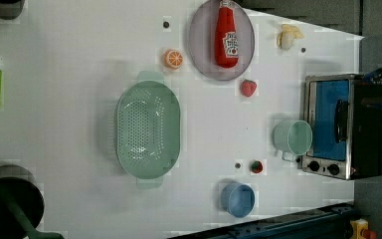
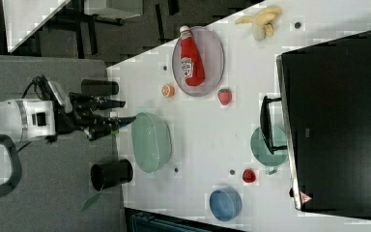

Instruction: Drag strainer left to right.

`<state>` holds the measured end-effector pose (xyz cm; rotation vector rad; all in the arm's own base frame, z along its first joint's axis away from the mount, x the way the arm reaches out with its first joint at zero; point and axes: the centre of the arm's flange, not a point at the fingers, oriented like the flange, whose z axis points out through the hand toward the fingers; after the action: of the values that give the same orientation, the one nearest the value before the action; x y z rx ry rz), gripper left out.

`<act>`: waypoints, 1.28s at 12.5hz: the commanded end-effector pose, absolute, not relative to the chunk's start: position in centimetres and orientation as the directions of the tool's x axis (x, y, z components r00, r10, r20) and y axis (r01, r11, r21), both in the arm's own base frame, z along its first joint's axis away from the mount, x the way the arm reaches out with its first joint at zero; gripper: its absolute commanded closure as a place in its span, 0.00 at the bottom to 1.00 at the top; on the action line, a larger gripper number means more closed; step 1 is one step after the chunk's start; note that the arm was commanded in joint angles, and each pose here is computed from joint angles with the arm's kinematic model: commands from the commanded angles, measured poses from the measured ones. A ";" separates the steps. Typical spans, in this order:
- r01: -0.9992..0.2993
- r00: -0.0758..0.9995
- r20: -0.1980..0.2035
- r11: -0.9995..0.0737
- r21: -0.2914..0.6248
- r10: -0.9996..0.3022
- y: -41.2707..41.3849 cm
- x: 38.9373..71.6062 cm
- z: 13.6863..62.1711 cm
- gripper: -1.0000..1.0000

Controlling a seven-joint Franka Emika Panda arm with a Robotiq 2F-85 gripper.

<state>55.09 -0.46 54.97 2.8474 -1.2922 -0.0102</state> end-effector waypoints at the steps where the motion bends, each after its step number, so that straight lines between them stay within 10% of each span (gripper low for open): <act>1: -0.745 0.666 0.043 -0.667 -0.015 -0.744 -2.9 35.3 66.4 0.21; 3: -0.741 0.671 0.043 -0.672 -0.011 -0.740 -2.5 35.4 66.2 0.00; 10: -0.615 0.788 0.063 -0.784 0.082 -0.612 11.5 38.9 59.7 0.00; 16: -0.765 0.644 0.080 -0.641 0.066 -0.761 25.8 42.4 47.8 0.00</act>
<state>43.20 25.54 44.78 2.8148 -1.0280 -0.0458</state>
